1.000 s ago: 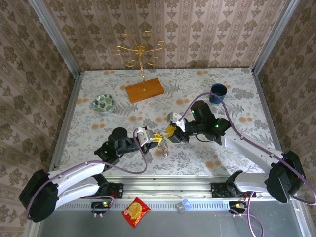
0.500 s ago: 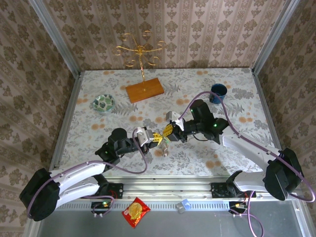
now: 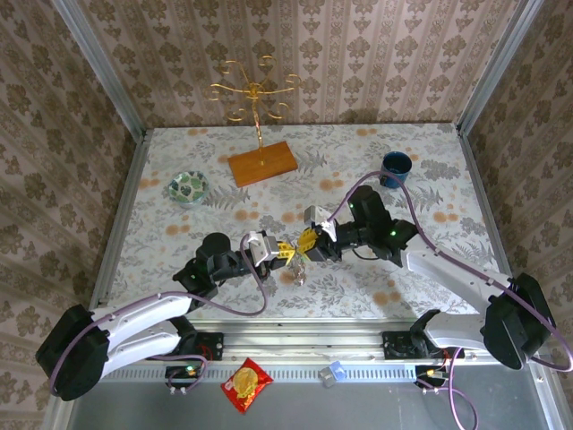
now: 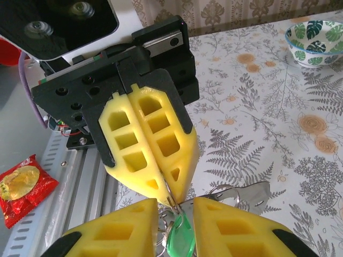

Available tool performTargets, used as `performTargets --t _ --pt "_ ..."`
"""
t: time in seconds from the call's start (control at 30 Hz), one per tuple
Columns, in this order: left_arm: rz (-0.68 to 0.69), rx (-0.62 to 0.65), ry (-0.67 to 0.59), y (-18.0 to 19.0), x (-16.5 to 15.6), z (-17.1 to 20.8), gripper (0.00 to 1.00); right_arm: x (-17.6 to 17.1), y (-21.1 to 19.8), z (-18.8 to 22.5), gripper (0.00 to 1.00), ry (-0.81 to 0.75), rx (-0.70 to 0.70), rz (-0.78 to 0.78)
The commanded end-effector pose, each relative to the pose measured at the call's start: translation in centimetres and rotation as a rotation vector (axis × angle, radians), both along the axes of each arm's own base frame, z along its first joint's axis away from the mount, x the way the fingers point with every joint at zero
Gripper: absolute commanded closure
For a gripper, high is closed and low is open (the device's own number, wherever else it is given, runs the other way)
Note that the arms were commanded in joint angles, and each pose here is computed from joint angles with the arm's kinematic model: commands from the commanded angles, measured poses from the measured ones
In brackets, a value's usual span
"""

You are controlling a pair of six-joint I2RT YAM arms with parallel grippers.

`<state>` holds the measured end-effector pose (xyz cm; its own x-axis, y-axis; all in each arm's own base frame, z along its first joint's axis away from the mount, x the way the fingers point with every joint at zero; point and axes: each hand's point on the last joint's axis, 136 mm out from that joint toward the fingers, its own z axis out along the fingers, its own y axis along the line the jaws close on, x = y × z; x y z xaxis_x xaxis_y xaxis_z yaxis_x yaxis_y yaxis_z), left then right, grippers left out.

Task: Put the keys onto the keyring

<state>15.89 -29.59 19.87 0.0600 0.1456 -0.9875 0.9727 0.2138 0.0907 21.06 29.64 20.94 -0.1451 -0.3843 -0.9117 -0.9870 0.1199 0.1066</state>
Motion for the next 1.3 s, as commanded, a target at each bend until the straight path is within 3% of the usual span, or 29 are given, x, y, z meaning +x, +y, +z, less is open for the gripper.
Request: performTargets --t 0.0,0.37,0.47,0.57,0.73,1.0,1.13,1.17,1.2,1.27 --pt "-0.028 -0.054 -0.029 -0.3 -0.3 1.7 1.0 -0.2 0.1 0.0 0.75 0.022 0.01 0.015" --pt "-0.052 -0.064 -0.025 -0.6 -0.6 1.9 1.0 0.2 0.9 0.1 0.81 0.031 0.014 0.035" --pt "-0.059 -0.07 -0.023 -0.7 -0.6 2.0 1.0 0.2 1.1 0.2 0.87 0.035 0.022 0.047" --pt "-0.054 -0.076 -0.024 -0.7 -0.5 2.1 1.0 0.0 1.3 0.4 1.0 0.037 0.026 0.067" --pt "0.0 -0.044 -0.017 -0.3 0.2 1.6 0.93 0.0 0.7 0.3 1.0 0.011 -0.031 0.058" --pt "0.012 0.084 -0.001 -0.1 0.6 0.2 0.93 -0.5 0.0 -1.7 1.0 -0.053 -0.262 0.078" --pt "0.0 0.096 -0.004 -0.3 0.6 0.4 0.9 -0.4 0.3 -1.3 1.0 -0.077 -0.289 0.086" --pt "-0.006 0.103 -0.004 -0.3 0.5 0.4 0.92 -0.4 0.4 -1.1 1.0 -0.082 -0.285 0.085" --pt "-0.019 0.11 -0.006 -0.3 0.3 0.3 1.0 -0.5 0.4 -0.8 1.0 -0.085 -0.275 0.09" --pt "-0.033 0.109 -0.009 -0.4 0.1 0.4 1.0 -0.6 0.7 -0.4 1.0 -0.086 -0.252 0.098"
